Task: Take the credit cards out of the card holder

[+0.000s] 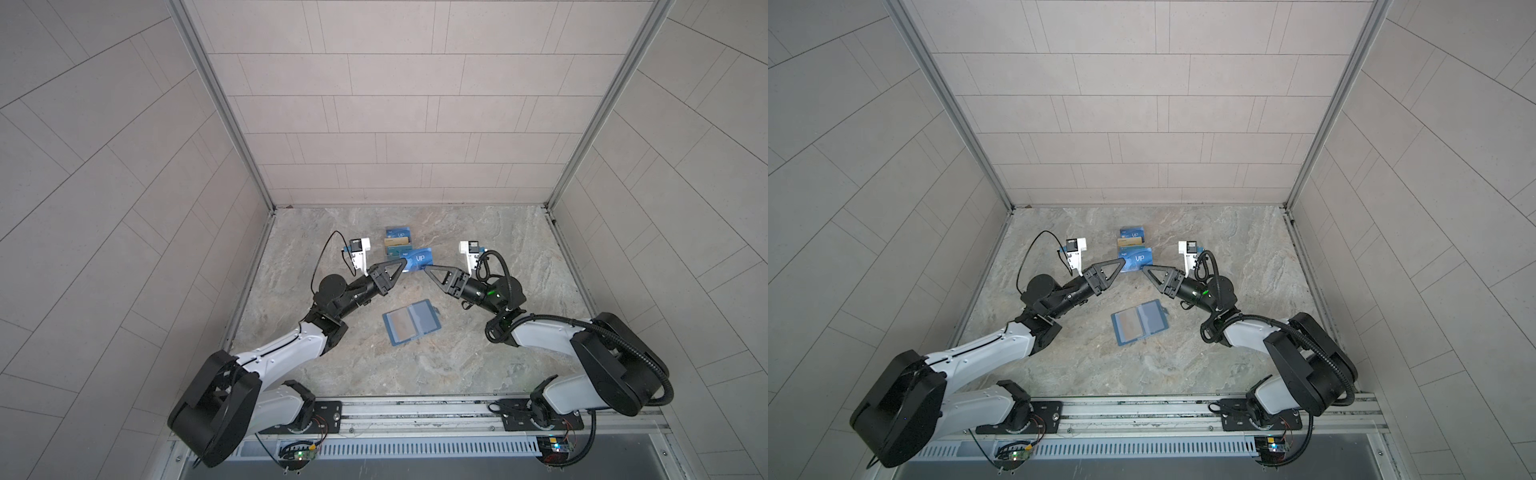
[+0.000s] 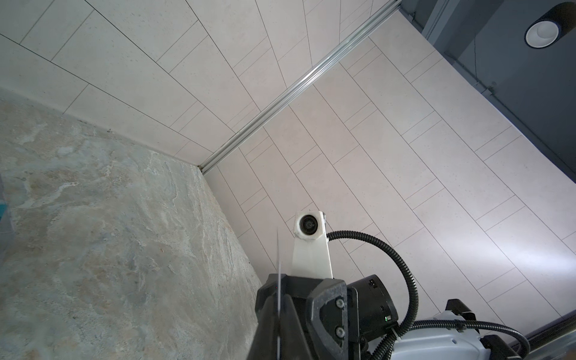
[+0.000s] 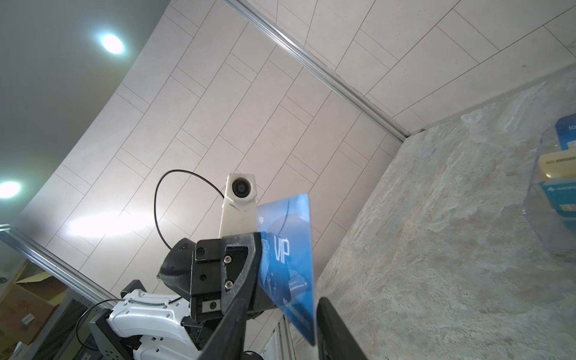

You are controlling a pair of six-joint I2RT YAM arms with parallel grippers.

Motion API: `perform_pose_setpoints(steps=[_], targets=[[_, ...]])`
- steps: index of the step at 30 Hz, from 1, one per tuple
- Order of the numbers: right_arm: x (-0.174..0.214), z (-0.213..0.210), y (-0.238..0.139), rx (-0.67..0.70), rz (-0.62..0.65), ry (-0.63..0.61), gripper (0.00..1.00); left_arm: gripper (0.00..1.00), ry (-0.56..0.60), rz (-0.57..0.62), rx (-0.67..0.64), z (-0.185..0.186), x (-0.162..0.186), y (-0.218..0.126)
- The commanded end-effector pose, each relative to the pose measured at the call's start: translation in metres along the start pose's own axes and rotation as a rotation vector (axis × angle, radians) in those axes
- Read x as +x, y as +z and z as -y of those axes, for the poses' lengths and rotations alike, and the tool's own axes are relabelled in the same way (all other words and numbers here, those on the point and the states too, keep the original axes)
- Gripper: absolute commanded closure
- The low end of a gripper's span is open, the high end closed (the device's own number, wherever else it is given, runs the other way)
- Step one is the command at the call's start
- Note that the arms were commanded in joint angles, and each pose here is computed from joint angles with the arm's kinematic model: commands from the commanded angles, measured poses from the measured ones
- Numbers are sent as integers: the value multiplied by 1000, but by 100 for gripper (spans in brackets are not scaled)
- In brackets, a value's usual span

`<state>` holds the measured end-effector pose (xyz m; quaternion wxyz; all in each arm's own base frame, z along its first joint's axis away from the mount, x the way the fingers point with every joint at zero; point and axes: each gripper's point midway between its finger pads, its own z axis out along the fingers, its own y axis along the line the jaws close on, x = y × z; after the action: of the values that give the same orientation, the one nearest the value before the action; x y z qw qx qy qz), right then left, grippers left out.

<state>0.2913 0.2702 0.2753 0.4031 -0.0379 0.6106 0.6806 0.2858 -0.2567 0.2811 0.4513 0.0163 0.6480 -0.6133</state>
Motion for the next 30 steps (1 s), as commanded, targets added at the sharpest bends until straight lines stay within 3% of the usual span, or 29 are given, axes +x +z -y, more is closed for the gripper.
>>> perform_pose_setpoints(steps=[1,19,28,30], targets=[[-11,-25,7,-92,17,-13,68,100,8,22,53,10,-3,-3],[-7,-20,8,-88,-4,-6,91,96,-11,6,50,2,4,-3],[-3,-12,4,-65,-8,-3,99,67,3,-40,22,-2,14,-10],[2,-12,6,-69,-39,-6,100,56,11,-63,6,-5,19,-12]])
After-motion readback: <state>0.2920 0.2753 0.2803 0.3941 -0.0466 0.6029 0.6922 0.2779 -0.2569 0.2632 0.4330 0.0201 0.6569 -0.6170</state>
